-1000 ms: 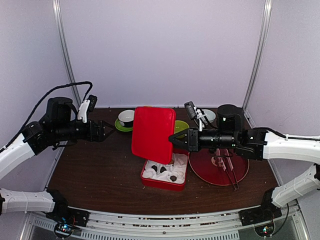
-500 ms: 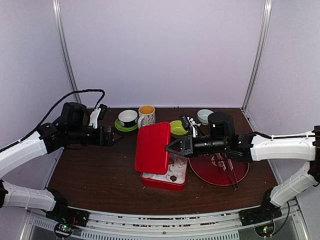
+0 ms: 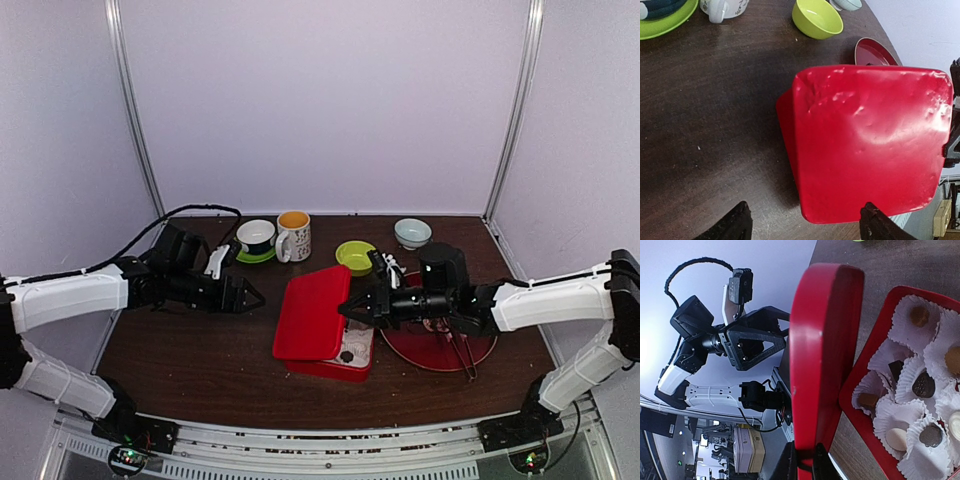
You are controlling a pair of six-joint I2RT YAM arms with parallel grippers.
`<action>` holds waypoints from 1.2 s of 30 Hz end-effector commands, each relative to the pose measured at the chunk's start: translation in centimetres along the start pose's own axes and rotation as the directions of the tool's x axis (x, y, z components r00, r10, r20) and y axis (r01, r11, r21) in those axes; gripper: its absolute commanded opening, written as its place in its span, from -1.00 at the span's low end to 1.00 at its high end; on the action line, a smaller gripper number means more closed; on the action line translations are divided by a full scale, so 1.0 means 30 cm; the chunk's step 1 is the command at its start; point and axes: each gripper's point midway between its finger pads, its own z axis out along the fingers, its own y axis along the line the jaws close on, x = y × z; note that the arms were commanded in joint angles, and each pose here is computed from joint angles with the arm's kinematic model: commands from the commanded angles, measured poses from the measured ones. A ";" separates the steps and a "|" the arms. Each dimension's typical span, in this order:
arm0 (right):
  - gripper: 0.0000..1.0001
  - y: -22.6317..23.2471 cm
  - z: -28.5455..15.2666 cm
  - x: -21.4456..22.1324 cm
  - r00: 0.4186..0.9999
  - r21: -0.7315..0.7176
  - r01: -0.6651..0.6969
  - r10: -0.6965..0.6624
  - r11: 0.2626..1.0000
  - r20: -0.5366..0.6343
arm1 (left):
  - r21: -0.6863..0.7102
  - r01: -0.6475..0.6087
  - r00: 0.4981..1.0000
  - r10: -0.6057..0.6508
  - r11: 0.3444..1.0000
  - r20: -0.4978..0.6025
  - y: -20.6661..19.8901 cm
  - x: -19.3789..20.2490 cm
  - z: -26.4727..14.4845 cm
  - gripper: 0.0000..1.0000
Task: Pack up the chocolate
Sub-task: Place the box lid on the packing box.
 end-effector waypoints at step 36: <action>-1.00 -0.258 -0.057 -0.043 0.998 0.160 -0.059 0.060 0.985 0.001 | 0.188 0.005 0.999 0.003 0.982 -0.043 0.010 0.057 0.213 0.38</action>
